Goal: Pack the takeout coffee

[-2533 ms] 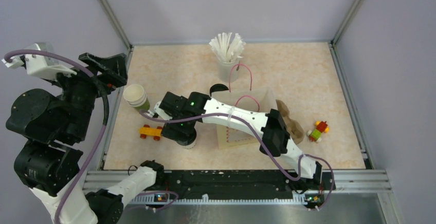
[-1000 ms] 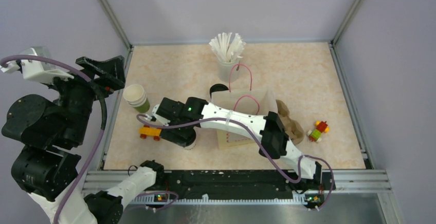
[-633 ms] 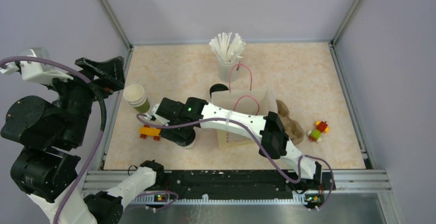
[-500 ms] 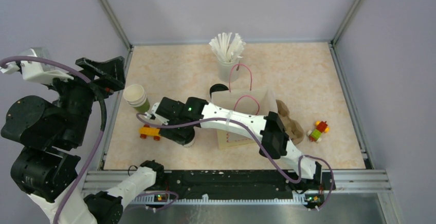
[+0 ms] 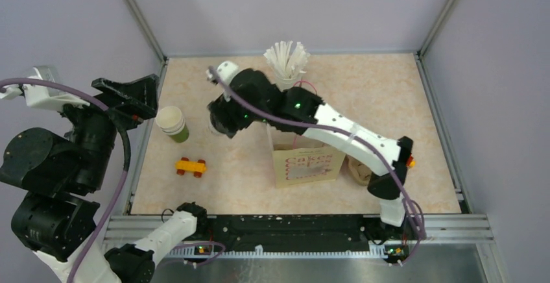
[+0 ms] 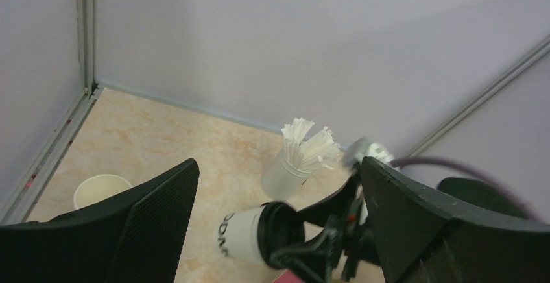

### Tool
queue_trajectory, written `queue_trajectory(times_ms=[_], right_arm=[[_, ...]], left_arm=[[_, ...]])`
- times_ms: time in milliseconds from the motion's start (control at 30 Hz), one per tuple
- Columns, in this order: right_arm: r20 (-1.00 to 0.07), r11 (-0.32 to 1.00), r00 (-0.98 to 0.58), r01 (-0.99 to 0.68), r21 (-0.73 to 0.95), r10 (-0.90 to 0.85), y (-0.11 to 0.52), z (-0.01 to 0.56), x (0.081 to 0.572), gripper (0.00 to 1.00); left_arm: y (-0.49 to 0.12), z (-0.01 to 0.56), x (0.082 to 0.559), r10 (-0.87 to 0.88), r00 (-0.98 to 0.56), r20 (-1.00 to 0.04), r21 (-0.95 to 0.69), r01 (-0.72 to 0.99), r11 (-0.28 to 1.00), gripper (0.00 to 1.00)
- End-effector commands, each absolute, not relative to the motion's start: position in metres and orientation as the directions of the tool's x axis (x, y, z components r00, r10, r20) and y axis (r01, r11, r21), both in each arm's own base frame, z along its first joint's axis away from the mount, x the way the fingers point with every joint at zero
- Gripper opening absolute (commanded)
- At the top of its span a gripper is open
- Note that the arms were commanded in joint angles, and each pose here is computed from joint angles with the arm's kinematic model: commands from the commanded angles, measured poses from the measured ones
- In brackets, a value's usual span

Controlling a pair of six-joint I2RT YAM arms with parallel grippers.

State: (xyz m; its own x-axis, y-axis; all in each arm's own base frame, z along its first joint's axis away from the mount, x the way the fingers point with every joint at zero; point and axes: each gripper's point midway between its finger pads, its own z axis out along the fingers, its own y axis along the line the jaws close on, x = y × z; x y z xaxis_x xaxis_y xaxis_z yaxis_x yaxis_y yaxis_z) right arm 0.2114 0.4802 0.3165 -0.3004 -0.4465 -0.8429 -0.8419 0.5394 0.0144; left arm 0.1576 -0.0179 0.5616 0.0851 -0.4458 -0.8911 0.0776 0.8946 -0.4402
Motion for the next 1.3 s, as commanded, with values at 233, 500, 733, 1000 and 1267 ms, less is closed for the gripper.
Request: queue_trajectory(times_ms=[233,500,733,1000,1267], right_arm=[[-0.978,0.770,-0.186,-0.609,0.187,0.090,0.353,0.484,0.242,0.70],[-0.970,0.832,-0.148,-0.500,0.241,0.192,0.274,0.495,0.227,0.69],[-0.974,0.864,-0.163,-0.456,0.216,0.157,0.221,0.478,0.209,0.69],[-0.973,0.878,-0.228,-0.461,0.128,0.022,0.191,0.452,0.192,0.69],[-0.953,0.843,-0.293,-0.529,0.096,-0.076,0.193,0.431,0.177,0.69]], left_arm=[[-0.058,0.541,0.168,-0.497,-0.054,-0.866,-0.496,0.216,0.841,0.97],[-0.117,0.455,0.208,-0.449,-0.407,-0.795,-0.571,0.254,0.781,0.87],[-0.170,0.385,0.227,-0.385,-0.672,-0.632,-0.697,0.277,0.661,0.67],[-0.206,0.331,0.237,-0.282,-0.818,-0.502,-0.740,0.237,0.630,0.61],[-0.243,0.310,0.228,-0.195,-0.866,-0.461,-0.724,0.239,0.647,0.60]])
